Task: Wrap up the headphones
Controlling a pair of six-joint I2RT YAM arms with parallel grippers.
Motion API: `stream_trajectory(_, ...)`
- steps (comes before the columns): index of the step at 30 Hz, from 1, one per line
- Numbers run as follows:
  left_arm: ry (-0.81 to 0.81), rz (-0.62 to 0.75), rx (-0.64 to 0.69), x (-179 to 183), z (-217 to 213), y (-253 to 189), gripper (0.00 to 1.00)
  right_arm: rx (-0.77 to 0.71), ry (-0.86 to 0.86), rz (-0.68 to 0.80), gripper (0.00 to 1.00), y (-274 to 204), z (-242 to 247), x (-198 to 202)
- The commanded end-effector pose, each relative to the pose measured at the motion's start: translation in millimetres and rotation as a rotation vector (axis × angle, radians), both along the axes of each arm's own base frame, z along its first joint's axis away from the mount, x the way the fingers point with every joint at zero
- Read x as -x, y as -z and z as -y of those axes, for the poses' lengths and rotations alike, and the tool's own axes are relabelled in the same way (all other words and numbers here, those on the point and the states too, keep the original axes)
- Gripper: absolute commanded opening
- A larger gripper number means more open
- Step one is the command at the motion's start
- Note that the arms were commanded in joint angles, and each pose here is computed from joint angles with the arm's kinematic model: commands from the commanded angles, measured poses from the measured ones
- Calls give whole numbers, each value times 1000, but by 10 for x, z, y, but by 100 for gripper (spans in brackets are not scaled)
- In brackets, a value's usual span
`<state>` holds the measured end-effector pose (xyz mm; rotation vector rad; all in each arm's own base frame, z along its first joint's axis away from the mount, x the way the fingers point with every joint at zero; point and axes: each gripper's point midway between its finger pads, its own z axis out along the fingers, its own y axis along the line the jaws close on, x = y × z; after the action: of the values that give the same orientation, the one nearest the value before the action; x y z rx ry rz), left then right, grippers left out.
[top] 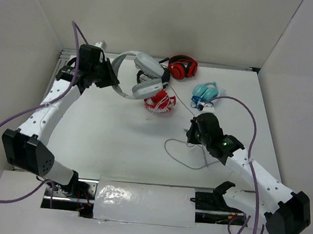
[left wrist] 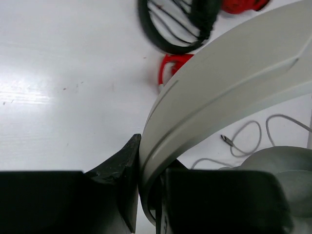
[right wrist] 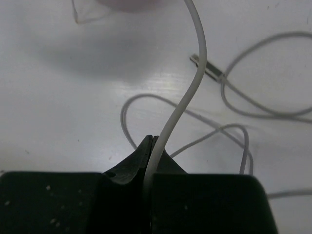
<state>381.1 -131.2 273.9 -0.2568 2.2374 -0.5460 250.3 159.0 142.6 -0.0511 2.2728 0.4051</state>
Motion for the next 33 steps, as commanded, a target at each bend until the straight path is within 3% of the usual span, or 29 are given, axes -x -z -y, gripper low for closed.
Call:
stream_trajectory(1,-149,6,119,-151,-57,-212,0,46,60,-56,0,66,36,256)
stream_trajectory(7,-158,-66,128,-184,23,70,0,103,-205,36,0,-335,-620,463)
stream_trajectory(10,-116,-52,77,-118,183,140,0,227,-396,110,0,-500,-988,542)
stream_trajectory(12,-69,-32,45,-87,250,150,0,287,-508,145,0,-549,-1197,589)
stream_trajectory(15,47,14,-1,-28,391,182,0,303,-653,251,0,-1014,-1487,655)
stream_trajectory(19,252,138,-45,121,634,215,0,370,-793,354,0,-1402,-1522,659)
stream_trajectory(24,380,230,-114,315,710,342,0,405,-796,445,0,-1808,-1240,626)
stream_trajectory(28,516,269,-154,550,822,525,0,344,-832,553,0,-2135,-1113,633)
stream_trajectory(33,735,378,-138,935,1078,453,0,392,-724,610,0,-2288,-891,308)
